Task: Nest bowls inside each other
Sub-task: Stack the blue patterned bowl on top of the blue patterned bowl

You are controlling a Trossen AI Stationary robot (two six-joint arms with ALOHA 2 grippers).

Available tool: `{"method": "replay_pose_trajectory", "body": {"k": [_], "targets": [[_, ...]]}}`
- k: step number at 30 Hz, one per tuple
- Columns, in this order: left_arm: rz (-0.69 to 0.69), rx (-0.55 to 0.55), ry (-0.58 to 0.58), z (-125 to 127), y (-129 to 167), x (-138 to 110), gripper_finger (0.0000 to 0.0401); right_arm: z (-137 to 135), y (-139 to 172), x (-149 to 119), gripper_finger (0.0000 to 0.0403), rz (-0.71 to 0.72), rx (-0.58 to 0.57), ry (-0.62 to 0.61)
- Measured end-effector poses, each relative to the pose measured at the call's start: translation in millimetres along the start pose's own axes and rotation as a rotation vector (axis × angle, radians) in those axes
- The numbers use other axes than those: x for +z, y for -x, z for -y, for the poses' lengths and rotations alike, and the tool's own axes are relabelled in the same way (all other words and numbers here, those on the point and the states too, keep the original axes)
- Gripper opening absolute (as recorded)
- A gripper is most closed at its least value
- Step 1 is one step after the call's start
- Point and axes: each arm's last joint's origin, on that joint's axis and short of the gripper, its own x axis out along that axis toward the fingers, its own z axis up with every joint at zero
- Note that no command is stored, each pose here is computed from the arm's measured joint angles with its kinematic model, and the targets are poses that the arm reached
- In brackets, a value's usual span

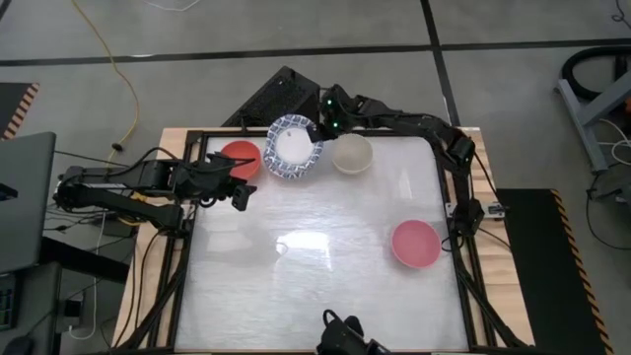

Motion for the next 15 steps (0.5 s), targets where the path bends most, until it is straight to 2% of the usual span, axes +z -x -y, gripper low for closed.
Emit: {"method": "replay_pose_trajectory", "body": {"k": [5,15], "targets": [[0.001,0.001,0.012,0,0,0,0.0203,-3,9,11,0.0009,0.027,0.033,0.023],[0.002,0.002,0.025,0,0,0,0.0203,-3,11,14,0.0009,0.029,0.056,0.075]]}}
